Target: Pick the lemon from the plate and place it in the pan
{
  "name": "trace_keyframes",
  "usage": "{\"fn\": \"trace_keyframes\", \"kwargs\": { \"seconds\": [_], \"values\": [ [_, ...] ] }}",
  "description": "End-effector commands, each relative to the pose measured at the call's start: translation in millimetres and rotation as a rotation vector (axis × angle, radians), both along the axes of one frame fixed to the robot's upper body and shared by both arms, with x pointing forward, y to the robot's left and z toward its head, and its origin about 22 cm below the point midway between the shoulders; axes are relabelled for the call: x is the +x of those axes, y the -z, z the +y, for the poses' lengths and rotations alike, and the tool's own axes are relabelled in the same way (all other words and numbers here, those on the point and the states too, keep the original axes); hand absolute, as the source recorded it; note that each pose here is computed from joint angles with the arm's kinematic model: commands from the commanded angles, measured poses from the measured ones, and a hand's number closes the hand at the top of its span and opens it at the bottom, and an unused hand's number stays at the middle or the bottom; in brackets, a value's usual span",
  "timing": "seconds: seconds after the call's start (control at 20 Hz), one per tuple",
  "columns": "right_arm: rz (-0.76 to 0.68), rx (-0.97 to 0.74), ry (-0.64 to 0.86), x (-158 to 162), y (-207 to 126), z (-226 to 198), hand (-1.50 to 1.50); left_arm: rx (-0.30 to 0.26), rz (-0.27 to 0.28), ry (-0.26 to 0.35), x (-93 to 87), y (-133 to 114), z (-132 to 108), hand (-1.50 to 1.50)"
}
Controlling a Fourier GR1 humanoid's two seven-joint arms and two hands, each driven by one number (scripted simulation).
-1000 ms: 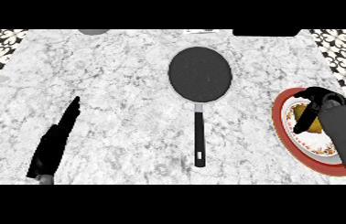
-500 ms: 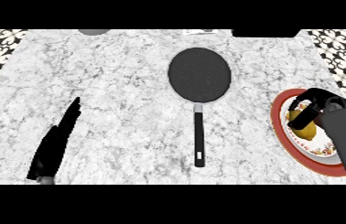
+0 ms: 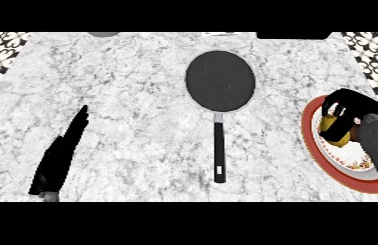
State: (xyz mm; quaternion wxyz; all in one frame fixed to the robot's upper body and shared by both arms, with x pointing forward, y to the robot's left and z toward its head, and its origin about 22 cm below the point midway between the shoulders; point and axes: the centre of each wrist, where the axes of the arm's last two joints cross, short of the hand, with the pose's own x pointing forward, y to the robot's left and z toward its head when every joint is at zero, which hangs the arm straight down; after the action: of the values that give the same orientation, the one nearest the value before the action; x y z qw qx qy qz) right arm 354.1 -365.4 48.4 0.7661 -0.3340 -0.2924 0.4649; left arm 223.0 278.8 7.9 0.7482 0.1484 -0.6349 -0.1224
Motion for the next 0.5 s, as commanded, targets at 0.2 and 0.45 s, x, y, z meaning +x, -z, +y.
{"fn": "trace_keyframes", "kwargs": {
  "seconds": [0.2,0.45],
  "values": [
    [-0.596,-0.091,-0.204,16,-68,-3,1.50,0.002,-0.006,-0.013,-5.0,4,7,0.00],
    [-0.862,-0.044,-0.360,22,-78,20,1.50,0.003,0.014,-0.016,2.2,5,9,0.00]
  ]
}}
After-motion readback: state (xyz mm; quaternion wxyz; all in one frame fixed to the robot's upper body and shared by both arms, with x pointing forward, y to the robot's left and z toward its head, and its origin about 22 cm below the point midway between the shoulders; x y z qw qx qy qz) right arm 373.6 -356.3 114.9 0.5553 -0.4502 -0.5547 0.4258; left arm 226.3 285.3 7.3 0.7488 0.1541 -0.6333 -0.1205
